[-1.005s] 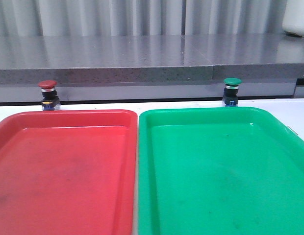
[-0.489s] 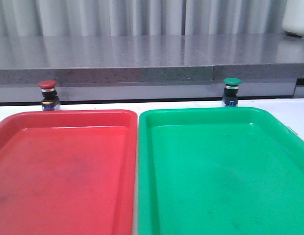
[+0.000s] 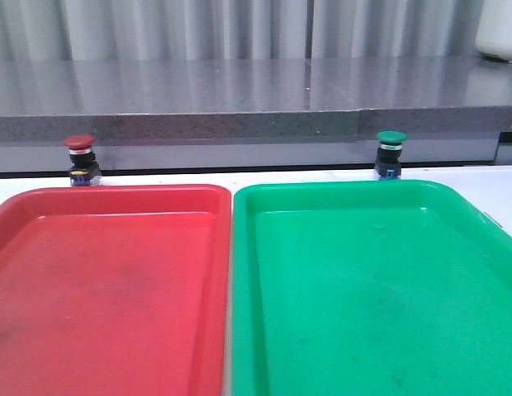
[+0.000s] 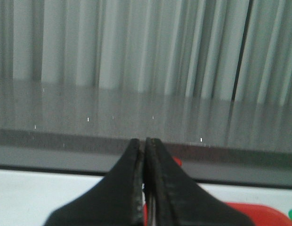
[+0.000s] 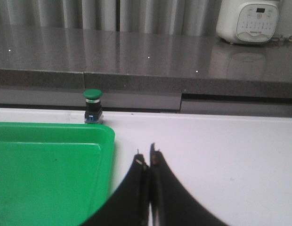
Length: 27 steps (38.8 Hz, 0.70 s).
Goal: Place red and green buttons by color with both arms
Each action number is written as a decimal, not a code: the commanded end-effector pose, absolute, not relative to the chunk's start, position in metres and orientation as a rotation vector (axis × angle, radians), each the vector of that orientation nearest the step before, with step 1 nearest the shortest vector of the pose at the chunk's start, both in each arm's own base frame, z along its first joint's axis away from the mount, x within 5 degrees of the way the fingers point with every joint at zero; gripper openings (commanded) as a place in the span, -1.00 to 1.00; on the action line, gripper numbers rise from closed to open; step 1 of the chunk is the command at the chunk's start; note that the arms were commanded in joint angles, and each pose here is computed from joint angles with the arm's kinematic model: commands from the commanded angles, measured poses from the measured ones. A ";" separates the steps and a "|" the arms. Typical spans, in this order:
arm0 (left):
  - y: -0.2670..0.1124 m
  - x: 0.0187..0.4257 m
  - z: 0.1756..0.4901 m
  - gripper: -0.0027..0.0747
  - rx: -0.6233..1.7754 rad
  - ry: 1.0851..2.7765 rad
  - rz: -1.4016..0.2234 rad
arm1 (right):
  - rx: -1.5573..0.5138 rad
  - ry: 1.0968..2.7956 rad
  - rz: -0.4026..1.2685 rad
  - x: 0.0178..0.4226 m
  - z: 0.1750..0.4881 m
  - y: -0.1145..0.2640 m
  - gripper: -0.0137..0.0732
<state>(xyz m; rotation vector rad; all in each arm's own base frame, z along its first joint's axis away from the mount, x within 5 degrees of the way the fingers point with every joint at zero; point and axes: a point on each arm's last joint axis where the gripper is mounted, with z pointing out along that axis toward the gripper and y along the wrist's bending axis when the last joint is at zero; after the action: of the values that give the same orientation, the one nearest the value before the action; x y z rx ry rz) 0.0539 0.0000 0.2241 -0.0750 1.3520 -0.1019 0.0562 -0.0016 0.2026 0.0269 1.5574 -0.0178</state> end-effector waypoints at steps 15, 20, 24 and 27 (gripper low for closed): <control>-0.001 0.080 0.328 -0.98 0.013 1.470 0.002 | 0.043 1.575 0.007 0.070 0.326 -0.001 -0.84; -0.001 0.094 0.336 -0.98 0.013 1.507 0.002 | 0.045 1.622 0.007 0.086 0.332 -0.002 -0.84; -0.001 0.097 0.336 -0.98 0.012 1.512 0.000 | 0.046 1.629 0.007 0.089 0.332 -0.002 -0.84; -0.001 0.097 0.336 -0.96 0.009 1.516 -0.003 | 0.046 1.629 0.007 0.089 0.332 -0.002 -0.81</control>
<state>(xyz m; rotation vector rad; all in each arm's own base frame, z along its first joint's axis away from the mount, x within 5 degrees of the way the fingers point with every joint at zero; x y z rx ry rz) 0.0963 -0.0007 0.3180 0.0096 1.6133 -0.0010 0.0874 -0.0015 0.3133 0.0413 1.7325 0.0095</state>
